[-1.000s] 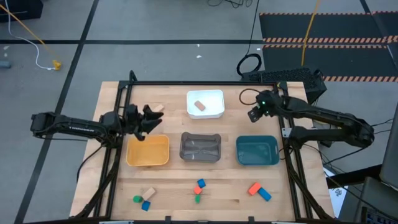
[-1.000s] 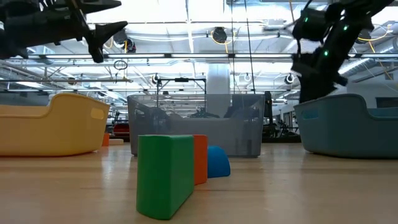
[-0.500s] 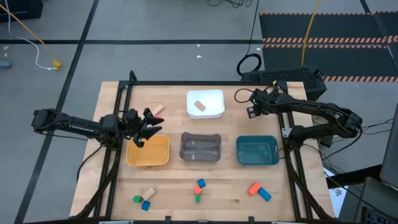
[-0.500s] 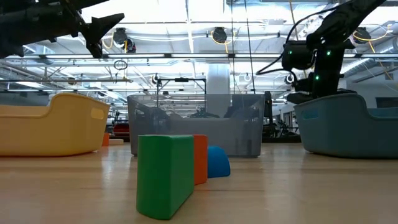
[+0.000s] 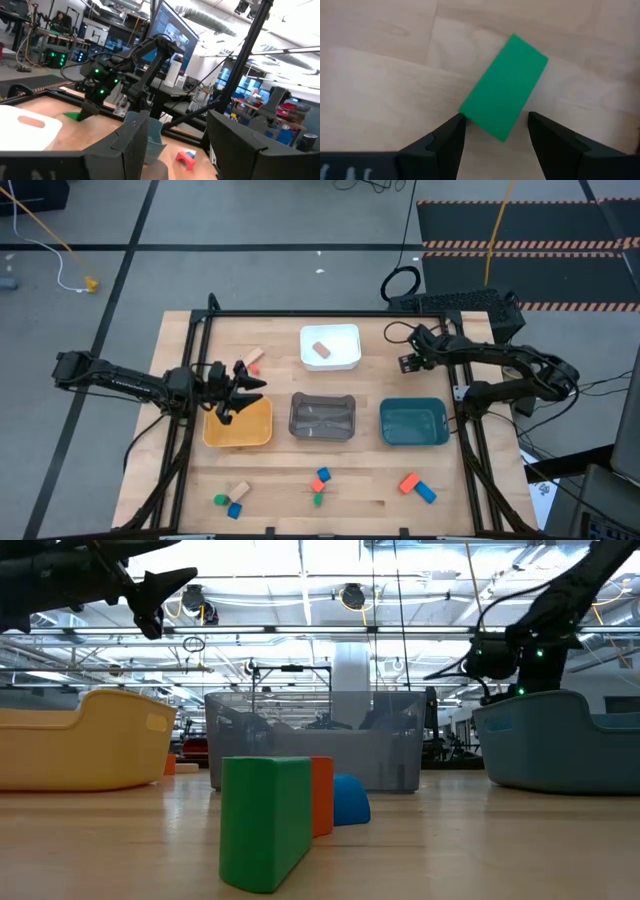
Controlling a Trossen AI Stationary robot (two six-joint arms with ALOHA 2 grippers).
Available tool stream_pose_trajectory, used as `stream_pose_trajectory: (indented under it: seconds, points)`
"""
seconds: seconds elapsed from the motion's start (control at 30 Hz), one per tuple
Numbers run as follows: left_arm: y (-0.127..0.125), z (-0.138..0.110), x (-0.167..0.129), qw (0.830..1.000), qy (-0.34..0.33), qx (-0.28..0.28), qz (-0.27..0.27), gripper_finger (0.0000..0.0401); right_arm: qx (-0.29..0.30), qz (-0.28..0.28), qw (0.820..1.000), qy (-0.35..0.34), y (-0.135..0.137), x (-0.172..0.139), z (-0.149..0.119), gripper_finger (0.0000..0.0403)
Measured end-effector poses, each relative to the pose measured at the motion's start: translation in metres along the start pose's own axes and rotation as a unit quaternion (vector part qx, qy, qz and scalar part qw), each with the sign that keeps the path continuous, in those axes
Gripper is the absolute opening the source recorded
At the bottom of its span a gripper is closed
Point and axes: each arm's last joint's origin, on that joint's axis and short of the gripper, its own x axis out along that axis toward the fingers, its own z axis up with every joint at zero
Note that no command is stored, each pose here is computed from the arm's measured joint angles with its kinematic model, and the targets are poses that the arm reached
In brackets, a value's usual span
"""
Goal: Sort & place blocks by color
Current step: Put the top green triangular block into the dark blue bin
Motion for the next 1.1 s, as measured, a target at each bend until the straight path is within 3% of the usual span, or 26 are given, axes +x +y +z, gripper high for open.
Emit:
stream_pose_trajectory:
  seconds: [0.47, 0.73, 1.0, 1.1]
  points:
    - [0.000, 0.000, 0.000, 1.000, -0.006, 0.001, 0.012, 0.0200, 0.032, 0.002, 0.998, -0.054, -0.006, 0.014, -0.007, 0.0181]
    - [0.001, 0.001, 0.000, 1.000, -0.010, 0.000, 0.024, 0.0200, -0.035, 0.008, 0.997, -0.075, -0.004, 0.013, -0.003, 0.0180]
    - [0.001, 0.001, 0.000, 1.000, -0.010, -0.004, 0.025, 0.0200, -0.032, 0.024, 0.994, -0.098, -0.001, 0.013, 0.002, 0.0180]
    - [0.001, 0.001, 0.000, 1.000, -0.010, -0.006, 0.025, 0.0200, -0.039, 0.059, 0.992, -0.101, 0.002, 0.012, 0.004, 0.0180]
